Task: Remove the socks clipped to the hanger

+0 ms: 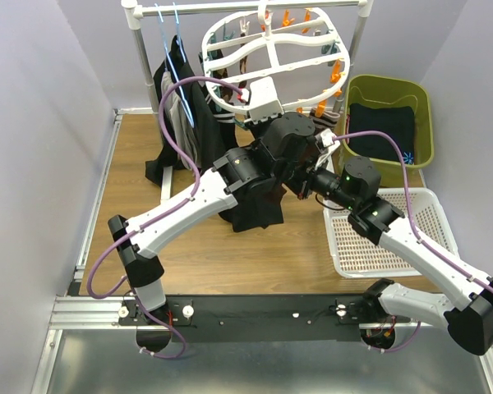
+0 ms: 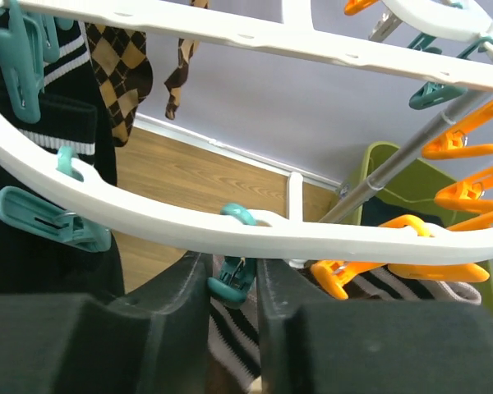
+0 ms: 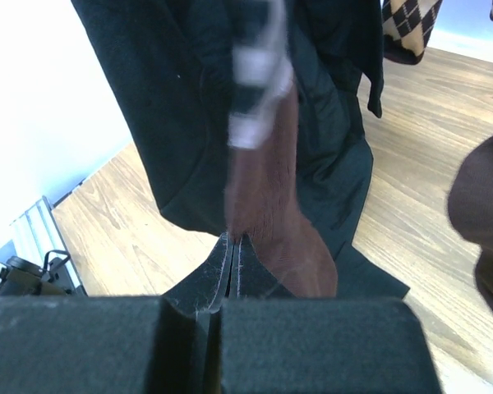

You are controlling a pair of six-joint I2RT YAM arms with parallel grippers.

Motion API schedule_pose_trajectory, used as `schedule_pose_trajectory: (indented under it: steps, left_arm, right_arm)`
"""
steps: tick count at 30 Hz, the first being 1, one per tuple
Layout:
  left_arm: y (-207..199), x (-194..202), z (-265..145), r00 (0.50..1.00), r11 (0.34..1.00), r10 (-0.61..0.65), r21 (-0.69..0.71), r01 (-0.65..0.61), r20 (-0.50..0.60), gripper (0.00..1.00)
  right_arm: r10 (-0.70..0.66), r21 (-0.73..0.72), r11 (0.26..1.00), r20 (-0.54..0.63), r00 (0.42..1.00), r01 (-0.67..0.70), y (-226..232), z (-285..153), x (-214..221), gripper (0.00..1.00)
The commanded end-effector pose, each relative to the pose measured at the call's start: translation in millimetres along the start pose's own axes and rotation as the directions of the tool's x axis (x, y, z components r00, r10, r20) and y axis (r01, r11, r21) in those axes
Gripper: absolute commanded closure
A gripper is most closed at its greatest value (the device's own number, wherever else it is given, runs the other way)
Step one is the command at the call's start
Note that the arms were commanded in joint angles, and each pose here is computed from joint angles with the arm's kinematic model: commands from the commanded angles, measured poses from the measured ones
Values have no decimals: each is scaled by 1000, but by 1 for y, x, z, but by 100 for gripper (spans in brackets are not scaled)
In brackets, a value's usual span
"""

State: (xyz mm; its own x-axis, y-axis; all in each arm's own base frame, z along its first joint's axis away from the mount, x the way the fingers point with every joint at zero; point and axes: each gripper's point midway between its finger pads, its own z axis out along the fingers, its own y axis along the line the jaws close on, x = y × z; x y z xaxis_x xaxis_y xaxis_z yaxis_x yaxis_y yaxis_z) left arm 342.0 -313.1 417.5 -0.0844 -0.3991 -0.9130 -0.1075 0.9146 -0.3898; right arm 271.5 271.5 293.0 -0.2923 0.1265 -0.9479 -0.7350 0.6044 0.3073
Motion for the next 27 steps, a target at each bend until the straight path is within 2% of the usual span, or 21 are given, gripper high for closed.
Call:
schedule_pose_trajectory:
  steps: [1,2,5,11,12,17,20,21,23,24,26,27]
  left_arm:
    - [1,-15,-1,999,1000,-3,9,3,36,80]
    - [0,-15,-1,999,1000,-1,16,1,33,88]
    - [-3,-14,-2,1000,999,9,34,-9,24,100]
    - [-4,-10,-4,999,997,34,65,-34,4,100]
    - [-4,-10,-5,999,997,37,74,-37,-1,100]
    - [-7,-7,-8,998,991,56,124,-54,-12,100]
    - [-10,-5,-11,997,983,72,168,-67,-20,100]
    - [-11,-5,-12,997,982,74,178,-69,-23,100]
    - [-11,-3,-13,996,980,82,186,-76,-28,100]
    - [-9,-3,-13,996,980,82,186,-76,-28,100]
    - [-7,-4,-14,997,980,77,187,-70,-28,100]
    - [-5,-8,-16,997,980,69,190,-63,-24,100]
  right_arm:
    - [-19,16,1000,7,1000,19,1,-6,-4,99]
    - [-21,22,1000,9,1000,21,0,-7,-4,99]
    - [-15,50,999,-6,1000,15,-5,-9,2,99]
    - [39,187,982,-63,997,-27,-28,-22,26,99]
    - [64,269,962,-79,995,-40,-43,-27,34,99]
    - [123,507,859,-71,990,-70,-77,-55,39,99]
    - [133,675,734,-41,990,-71,-102,-83,30,99]
    - [122,765,642,-49,991,-41,-118,-102,31,99]
    - [115,827,557,11,993,-73,-125,-120,15,99]
    - [94,889,454,18,995,-59,-136,-141,13,99]
    - [64,923,379,48,997,-69,-141,-159,3,99]
    - [31,951,302,53,998,-60,-146,-177,-4,99]
